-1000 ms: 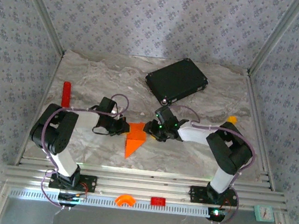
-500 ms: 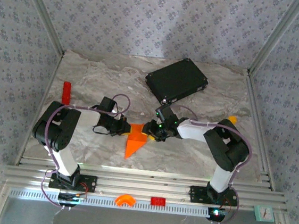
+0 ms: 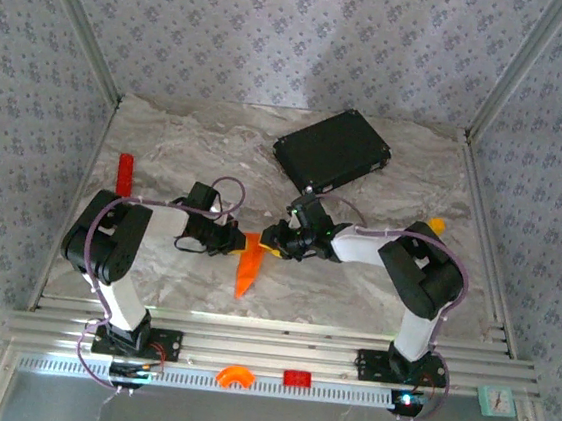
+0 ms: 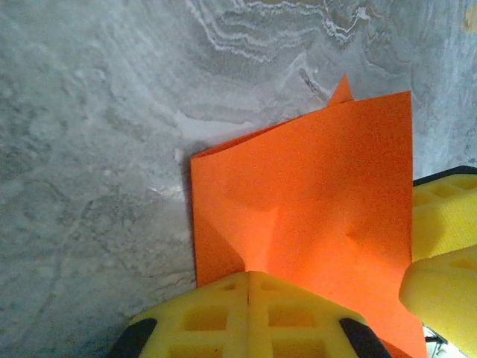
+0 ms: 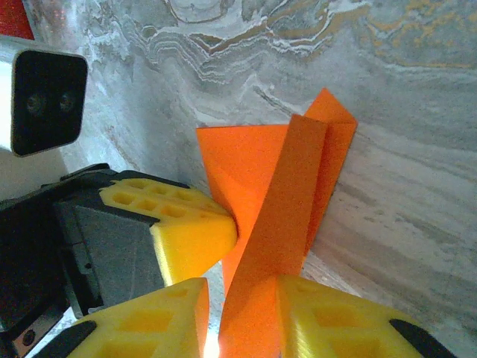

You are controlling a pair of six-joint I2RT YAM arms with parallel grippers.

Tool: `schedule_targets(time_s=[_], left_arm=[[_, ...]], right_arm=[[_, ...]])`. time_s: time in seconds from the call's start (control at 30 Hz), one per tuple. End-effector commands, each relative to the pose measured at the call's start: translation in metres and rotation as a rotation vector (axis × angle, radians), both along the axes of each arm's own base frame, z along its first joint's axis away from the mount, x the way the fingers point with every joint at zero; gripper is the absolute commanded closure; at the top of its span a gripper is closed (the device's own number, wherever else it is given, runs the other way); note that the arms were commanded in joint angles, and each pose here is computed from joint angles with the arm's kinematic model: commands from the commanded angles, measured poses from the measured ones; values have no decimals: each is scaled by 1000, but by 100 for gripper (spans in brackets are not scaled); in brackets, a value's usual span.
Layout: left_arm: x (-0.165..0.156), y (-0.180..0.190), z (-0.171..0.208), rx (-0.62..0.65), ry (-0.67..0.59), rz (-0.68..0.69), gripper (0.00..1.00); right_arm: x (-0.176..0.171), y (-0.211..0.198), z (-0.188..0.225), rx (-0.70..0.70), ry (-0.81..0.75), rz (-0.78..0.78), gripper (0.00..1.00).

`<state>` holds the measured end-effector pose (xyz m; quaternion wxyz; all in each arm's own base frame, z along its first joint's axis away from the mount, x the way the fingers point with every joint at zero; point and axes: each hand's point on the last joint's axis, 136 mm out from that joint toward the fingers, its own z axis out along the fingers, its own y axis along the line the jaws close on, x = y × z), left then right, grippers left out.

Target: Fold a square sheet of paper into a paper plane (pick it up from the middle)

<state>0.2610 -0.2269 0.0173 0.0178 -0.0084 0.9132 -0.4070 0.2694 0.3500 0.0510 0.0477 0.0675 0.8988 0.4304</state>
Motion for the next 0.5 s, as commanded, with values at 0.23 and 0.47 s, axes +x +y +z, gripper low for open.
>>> schedule_targets(time_s=[0.23, 0.47], left_arm=[[-6, 4, -3, 20, 19, -7, 100], [-5, 1, 3, -2, 7, -13, 100]], right_arm=[[-9, -17, -20, -92, 66, -5, 63], [-8, -15, -22, -92, 69, 2, 87]])
